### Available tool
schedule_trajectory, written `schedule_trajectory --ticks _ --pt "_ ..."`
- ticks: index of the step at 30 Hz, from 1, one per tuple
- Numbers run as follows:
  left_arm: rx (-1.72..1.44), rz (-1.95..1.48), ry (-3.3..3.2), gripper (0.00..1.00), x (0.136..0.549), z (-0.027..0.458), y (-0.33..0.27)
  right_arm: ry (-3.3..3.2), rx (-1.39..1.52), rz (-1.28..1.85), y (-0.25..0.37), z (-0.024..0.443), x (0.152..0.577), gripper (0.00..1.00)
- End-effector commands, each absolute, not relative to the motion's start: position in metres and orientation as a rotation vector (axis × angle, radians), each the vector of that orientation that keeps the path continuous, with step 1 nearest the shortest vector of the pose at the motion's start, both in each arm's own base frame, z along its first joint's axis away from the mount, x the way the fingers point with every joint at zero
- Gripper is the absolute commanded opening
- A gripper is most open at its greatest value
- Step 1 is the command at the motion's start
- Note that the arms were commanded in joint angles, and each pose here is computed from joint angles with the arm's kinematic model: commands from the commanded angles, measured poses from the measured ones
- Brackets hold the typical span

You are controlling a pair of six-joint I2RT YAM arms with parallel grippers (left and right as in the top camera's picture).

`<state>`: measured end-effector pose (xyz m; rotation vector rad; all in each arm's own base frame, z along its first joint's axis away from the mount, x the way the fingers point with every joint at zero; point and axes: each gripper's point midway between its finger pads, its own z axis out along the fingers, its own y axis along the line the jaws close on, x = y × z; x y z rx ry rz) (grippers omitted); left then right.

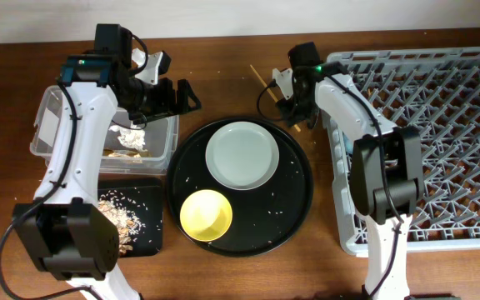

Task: Sort waste into correct bins and load items into the dishwasher rack
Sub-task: 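Insert the chopstick upright into the rack with the right gripper and release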

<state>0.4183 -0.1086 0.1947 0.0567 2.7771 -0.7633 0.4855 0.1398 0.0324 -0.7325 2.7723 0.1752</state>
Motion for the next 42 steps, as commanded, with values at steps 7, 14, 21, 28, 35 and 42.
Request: schedule_trajectory --ticks 7,14,21,28,35,42 --pt "0.056 -0.76 2.755 1.0 0.418 0.204 -0.108 2.642 -0.684 0.167 0.134 0.121 0.486 0.04" --pt "0.056 -0.76 2.755 1.0 0.418 0.204 -0.108 2.642 -0.476 0.116 0.055 0.202 0.45 0.04" --pt "0.057 -0.76 2.754 1.0 0.418 0.204 -0.108 2.821 -0.177 0.069 -0.042 0.197 0.408 0.04" --pt "0.057 -0.76 2.754 1.0 0.418 0.204 -0.108 2.864 -0.078 0.001 -0.084 0.166 0.404 0.04" --pt "0.051 -0.759 2.754 1.0 0.419 0.204 -0.107 2.877 -0.051 -0.116 -0.102 0.147 0.404 0.04" --pt "0.048 -0.758 2.753 1.0 0.419 0.204 -0.105 2.875 -0.05 -0.126 -0.104 0.122 0.405 0.04"
